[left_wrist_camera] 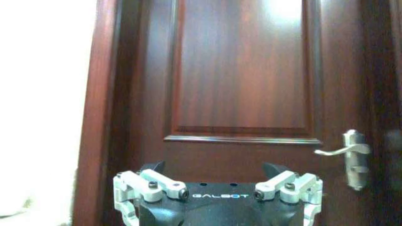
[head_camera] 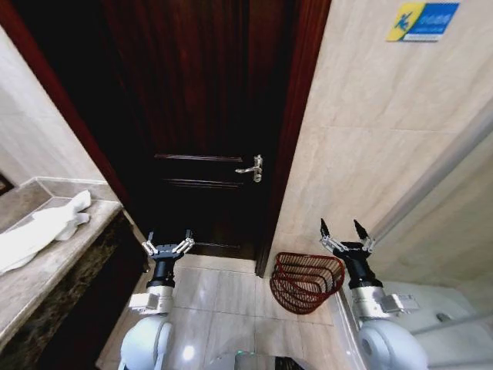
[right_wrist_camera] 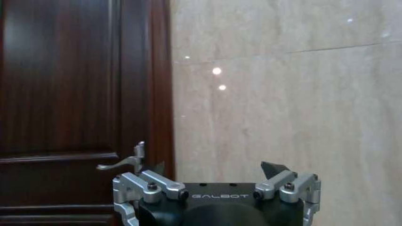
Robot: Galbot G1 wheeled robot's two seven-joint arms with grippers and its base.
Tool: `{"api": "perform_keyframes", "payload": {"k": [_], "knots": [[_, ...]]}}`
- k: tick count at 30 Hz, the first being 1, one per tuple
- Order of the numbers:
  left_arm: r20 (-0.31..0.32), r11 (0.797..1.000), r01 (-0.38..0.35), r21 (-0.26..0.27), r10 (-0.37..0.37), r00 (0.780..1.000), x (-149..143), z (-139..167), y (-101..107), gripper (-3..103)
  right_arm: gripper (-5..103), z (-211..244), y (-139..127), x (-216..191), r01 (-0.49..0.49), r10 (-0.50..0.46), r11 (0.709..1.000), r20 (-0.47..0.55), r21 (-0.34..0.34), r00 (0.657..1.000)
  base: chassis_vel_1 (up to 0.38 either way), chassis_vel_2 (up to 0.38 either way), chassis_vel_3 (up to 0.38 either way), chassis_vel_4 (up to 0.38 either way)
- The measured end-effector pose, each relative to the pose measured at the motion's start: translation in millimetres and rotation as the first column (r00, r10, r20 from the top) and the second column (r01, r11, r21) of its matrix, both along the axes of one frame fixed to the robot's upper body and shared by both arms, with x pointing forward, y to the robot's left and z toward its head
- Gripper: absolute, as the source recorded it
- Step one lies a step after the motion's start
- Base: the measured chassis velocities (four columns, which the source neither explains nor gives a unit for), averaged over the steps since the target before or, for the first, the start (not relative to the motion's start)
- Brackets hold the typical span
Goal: Discard the used towel into the hamper.
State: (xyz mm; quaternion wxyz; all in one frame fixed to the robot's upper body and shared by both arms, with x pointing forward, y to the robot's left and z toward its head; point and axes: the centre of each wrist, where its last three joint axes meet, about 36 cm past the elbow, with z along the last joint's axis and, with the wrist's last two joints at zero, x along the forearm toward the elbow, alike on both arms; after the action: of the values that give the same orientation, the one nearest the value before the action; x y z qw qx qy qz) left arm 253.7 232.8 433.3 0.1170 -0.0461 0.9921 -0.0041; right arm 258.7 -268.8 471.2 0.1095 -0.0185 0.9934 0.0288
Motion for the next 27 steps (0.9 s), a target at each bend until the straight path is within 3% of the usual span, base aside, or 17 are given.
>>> {"api": "perform_keyframes", "payload": {"k": [27], "knots": [[-0.001, 1.000, -0.005, 0.009, 0.005, 1.000, -0.2, 0.1, 1.7, 100, 100, -0.3, 0.1, 1.0, -0.007, 0.007, 1.000, 0.000, 0.001, 1.000, 0.117, 0.111, 0.116, 0.114]]}}
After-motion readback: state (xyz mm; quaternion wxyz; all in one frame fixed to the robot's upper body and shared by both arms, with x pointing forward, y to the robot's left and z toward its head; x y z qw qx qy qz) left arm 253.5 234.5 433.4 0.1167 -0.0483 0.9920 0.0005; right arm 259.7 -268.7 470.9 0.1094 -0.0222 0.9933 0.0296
